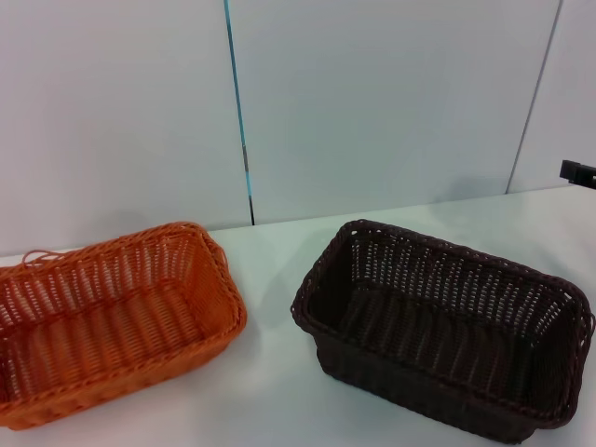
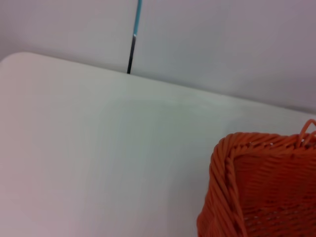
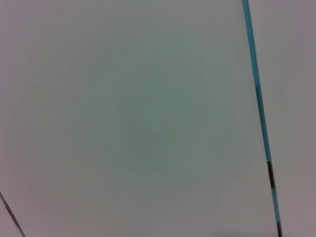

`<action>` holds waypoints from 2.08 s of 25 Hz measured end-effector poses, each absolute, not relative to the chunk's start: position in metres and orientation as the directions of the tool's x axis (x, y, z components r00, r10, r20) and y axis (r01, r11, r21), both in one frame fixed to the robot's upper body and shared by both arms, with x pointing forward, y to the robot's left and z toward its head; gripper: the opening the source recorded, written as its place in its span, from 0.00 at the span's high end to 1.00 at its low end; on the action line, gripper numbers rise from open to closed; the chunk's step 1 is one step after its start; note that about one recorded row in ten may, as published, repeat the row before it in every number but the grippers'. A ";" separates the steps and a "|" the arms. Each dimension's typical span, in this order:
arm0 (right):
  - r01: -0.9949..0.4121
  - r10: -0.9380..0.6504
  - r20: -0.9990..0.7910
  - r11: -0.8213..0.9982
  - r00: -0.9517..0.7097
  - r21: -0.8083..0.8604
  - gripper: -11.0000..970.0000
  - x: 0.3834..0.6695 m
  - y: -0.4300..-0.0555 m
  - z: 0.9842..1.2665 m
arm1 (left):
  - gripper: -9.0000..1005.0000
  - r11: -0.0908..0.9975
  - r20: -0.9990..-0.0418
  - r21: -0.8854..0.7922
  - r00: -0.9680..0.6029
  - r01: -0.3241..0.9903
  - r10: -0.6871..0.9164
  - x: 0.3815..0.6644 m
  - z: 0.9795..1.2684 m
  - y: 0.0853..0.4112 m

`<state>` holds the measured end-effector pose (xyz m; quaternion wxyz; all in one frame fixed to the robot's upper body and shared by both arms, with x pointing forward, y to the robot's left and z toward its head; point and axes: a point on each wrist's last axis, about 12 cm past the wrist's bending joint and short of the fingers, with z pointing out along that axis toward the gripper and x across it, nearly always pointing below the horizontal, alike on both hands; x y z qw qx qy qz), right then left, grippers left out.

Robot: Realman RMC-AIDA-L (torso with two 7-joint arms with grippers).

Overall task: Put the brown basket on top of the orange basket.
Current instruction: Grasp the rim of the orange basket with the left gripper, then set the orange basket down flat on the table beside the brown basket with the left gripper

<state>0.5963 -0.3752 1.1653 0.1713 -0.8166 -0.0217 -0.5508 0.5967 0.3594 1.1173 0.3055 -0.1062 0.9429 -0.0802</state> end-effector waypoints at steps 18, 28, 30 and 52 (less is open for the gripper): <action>0.219 -0.153 0.910 -0.943 0.384 -0.251 0.21 0.598 -0.376 1.167 | 0.83 0.922 -0.574 -0.344 -0.737 -0.177 -0.356 0.597 1.148 0.379; 0.218 -0.153 0.910 -0.943 0.384 -0.251 0.21 0.598 -0.376 1.167 | 0.83 0.901 -0.575 -0.396 -0.717 -0.177 -0.394 0.596 1.162 0.385; 0.218 -0.153 0.910 -0.943 0.384 -0.251 0.21 0.598 -0.376 1.167 | 0.83 0.894 -0.578 -0.412 -0.708 -0.175 -0.405 0.595 1.167 0.387; 0.221 -0.144 0.913 -0.945 0.383 -0.241 0.21 0.598 -0.377 1.167 | 0.83 0.757 -0.460 -0.631 -0.704 -0.169 -0.541 0.579 1.185 0.373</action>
